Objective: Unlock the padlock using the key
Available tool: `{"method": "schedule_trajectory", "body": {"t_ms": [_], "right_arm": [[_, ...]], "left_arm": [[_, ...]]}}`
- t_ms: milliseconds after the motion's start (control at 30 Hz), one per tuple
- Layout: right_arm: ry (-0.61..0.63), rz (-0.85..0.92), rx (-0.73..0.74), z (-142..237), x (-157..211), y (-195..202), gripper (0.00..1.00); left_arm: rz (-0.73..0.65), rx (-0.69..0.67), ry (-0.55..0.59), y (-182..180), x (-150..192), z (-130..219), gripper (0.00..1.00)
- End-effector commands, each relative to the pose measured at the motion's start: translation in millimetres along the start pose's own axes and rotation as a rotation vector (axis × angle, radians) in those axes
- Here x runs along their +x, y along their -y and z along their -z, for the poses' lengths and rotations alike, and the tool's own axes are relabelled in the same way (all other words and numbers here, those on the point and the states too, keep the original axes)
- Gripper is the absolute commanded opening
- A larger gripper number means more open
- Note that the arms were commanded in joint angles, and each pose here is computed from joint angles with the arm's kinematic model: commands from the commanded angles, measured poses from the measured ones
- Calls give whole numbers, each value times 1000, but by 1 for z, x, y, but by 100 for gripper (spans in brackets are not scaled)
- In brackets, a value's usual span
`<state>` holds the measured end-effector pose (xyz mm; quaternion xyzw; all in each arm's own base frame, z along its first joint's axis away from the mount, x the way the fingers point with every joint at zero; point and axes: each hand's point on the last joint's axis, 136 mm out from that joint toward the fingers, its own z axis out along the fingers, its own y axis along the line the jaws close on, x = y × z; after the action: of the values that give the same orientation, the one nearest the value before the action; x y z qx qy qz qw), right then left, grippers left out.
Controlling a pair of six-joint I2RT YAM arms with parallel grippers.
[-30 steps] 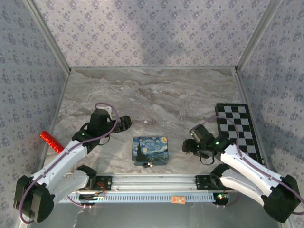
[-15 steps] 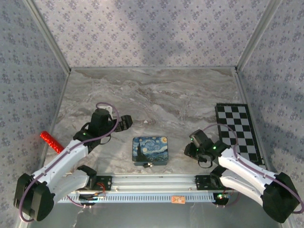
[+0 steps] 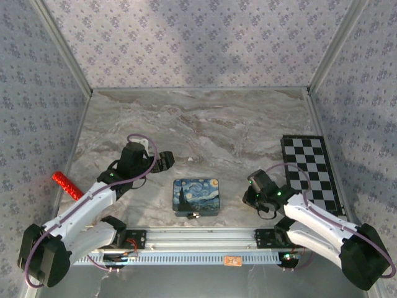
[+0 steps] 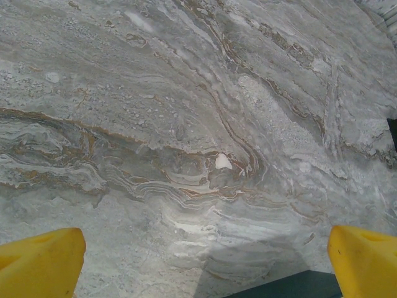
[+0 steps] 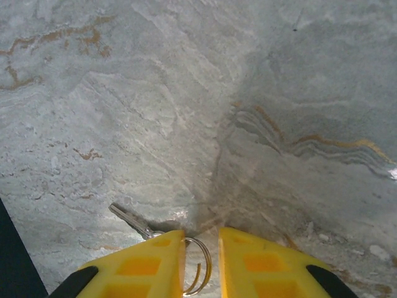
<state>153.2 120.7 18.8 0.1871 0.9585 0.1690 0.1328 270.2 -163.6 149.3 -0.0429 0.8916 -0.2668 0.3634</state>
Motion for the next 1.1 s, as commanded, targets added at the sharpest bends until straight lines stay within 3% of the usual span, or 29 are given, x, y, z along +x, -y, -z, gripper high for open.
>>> {"method": "schedule_trajectory", "body": {"t_ms": [0,233,433,767,1067], "right_arm": [[-12,-22,-26,-5,3,-3,21],[-16,-27,-52,-2,3,-13,27],[-21,-31,-41,-6,6,-10,27],[3,-26,-37,-3,1,-11,12],[120,20,-197,29,-21,-44,6]], "left_arm": [[0,2,12,1,0,-3,100],[-6,2,6,3,1,-4,100],[-9,0,8,4,1,-5,100],[-13,2,5,6,1,-5,100],[-31,55,12,24,-8,-3,100]]}}
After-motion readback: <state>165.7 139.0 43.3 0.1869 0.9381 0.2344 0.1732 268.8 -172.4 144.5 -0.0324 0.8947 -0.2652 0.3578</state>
